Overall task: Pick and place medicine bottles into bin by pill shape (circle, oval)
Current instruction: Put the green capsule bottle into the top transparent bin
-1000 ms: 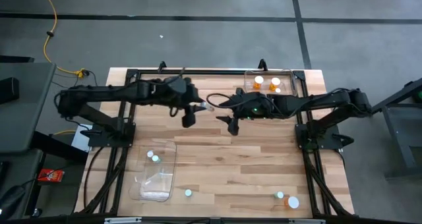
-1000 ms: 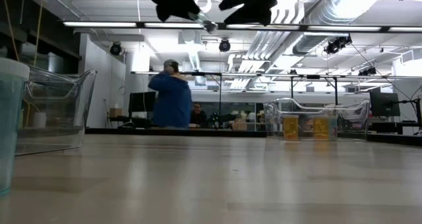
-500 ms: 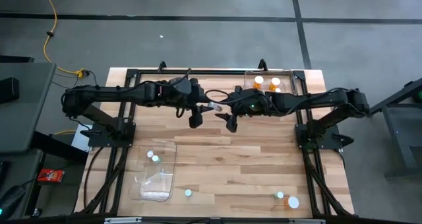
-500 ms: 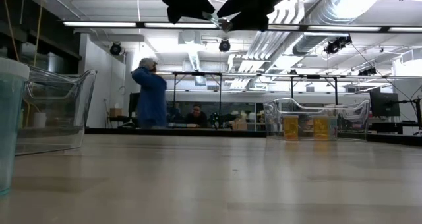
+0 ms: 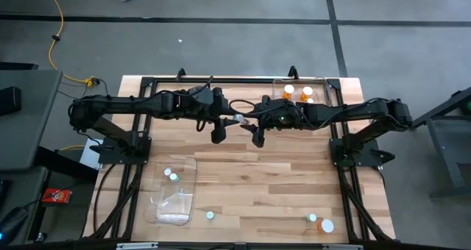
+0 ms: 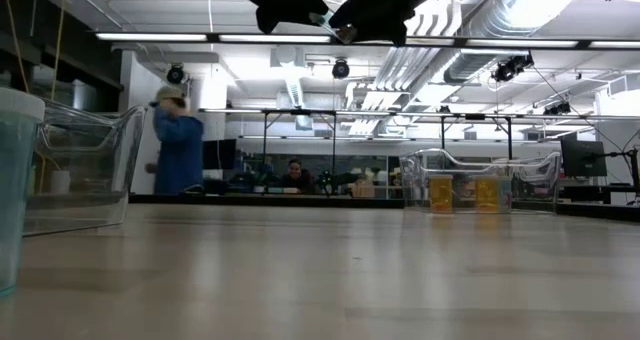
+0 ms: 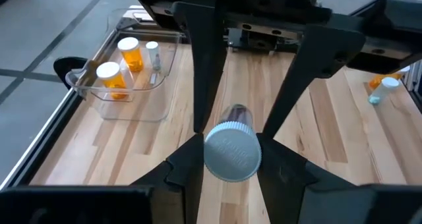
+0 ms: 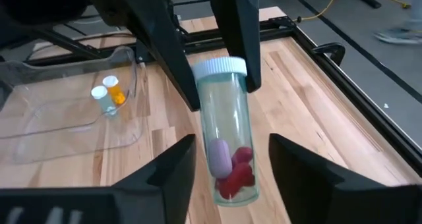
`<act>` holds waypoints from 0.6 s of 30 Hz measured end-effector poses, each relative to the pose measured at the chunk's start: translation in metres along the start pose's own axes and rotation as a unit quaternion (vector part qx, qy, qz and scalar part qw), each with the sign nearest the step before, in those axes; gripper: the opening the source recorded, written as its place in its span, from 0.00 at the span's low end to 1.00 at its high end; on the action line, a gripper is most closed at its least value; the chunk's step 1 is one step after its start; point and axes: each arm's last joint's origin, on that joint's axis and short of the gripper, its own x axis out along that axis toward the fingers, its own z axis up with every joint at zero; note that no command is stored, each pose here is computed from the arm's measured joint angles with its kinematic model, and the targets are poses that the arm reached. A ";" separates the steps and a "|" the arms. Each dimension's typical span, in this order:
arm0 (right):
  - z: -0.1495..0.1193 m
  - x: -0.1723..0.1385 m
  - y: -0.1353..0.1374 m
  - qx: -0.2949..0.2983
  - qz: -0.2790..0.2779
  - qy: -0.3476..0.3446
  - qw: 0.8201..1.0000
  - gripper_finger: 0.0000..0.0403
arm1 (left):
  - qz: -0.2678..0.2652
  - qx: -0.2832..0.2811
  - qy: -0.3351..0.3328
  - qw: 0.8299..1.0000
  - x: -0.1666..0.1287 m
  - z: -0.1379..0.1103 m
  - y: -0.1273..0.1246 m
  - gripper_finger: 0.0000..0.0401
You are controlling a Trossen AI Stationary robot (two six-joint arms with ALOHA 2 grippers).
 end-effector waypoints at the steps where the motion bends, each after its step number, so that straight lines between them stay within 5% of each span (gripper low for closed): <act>1: 0.000 0.000 0.000 0.000 0.000 -0.001 1.000 0.41 | 0.000 0.000 0.000 1.000 0.000 0.000 0.000 0.28; 10: 0.000 0.000 0.000 -0.002 0.002 0.000 1.000 0.23 | 0.000 0.001 0.001 1.000 0.000 0.000 0.000 0.28; 18: 0.000 0.000 0.000 -0.003 0.002 -0.001 1.000 0.22 | 0.001 0.001 -0.001 1.000 -0.002 0.001 0.000 0.32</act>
